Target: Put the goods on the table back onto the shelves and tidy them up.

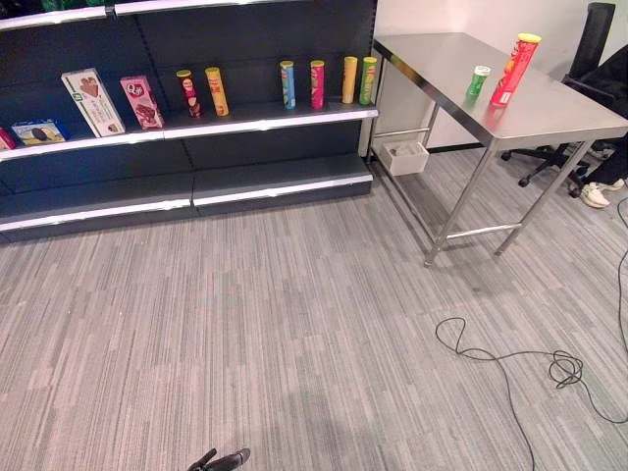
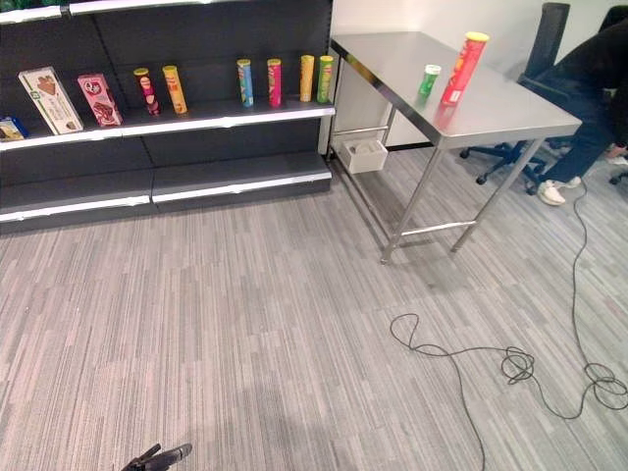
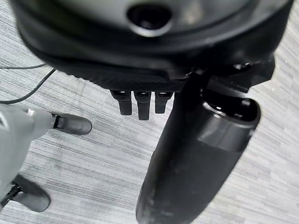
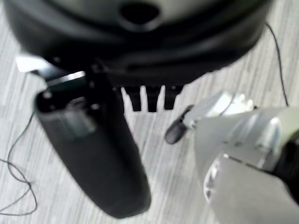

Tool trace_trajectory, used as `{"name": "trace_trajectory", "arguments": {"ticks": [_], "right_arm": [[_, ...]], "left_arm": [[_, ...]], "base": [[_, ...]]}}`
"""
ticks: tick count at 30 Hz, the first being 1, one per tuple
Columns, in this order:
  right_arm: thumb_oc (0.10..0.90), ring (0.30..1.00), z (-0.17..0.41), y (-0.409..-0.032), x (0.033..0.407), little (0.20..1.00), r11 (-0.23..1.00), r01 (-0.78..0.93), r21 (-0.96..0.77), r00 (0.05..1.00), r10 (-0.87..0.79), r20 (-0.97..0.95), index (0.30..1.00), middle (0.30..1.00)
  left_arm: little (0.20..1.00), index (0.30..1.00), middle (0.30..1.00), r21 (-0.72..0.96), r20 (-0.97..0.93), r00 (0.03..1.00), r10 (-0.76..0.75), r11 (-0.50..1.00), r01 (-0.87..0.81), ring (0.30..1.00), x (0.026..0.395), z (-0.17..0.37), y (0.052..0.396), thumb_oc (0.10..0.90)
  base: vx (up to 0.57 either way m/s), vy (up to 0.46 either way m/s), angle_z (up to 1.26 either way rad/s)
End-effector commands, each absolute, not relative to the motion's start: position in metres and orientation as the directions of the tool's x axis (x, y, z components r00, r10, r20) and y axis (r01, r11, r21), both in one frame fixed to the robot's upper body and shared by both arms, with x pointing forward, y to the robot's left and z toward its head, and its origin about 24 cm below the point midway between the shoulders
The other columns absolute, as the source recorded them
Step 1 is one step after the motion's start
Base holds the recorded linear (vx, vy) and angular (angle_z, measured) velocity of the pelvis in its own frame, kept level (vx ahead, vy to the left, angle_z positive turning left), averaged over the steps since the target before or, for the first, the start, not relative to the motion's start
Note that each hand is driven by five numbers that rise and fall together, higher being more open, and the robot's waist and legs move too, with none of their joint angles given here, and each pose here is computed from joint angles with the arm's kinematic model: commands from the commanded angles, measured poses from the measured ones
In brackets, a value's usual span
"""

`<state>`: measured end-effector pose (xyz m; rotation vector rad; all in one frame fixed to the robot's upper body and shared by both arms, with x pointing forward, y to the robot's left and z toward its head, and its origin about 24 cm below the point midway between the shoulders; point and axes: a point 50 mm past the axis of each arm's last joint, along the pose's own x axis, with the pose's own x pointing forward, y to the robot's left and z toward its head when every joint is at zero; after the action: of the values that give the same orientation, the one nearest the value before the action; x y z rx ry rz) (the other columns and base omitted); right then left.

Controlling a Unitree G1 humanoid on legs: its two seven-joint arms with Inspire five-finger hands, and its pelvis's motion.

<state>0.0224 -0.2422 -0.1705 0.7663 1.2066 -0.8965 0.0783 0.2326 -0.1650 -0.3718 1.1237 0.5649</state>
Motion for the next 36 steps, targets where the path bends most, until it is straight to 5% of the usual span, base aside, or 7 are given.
{"name": "trace_trajectory", "arguments": {"ticks": [1, 12, 22, 36], "right_arm": [[0.800, 0.900, -0.169, -0.245, 0.025, 0.900, 0.559, 0.829, -0.032, 0.081, -0.175, -0.981, 0.900, 0.900], [0.800, 0.900, -0.169, -0.243, 0.033, 0.900, 0.732, 0.679, -0.047, 0.109, -0.163, -0.981, 0.900, 0.900], [0.800, 0.900, -0.169, -0.243, 0.042, 0.900, 0.836, 0.545, -0.062, 0.126, -0.154, -0.980, 0.900, 0.900], [0.800, 0.900, -0.171, -0.240, 0.025, 0.900, 0.843, 0.534, -0.063, 0.087, -0.128, -0.988, 0.900, 0.900]], "left_arm": [[0.900, 0.900, 0.900, -0.006, -0.888, 0.390, 0.244, 0.841, -0.540, 0.900, 0.102, -0.158, 0.238, 0.800], [0.900, 0.900, 0.900, -0.016, -0.873, 0.428, 0.235, 0.862, -0.506, 0.900, 0.110, -0.156, 0.238, 0.800], [0.900, 0.900, 0.900, -0.166, -0.809, 0.510, 0.293, 0.718, -0.676, 0.900, 0.130, -0.145, 0.247, 0.800], [0.900, 0.900, 0.900, -0.094, -0.874, 0.310, 0.375, 0.495, -0.864, 0.900, 0.076, -0.158, 0.258, 0.800]], "base": [[-0.04, -0.072, 0.01], [-0.03, -0.055, 0.01], [0.01, -0.098, -0.05], [0.43, 0.179, -0.23]]}}
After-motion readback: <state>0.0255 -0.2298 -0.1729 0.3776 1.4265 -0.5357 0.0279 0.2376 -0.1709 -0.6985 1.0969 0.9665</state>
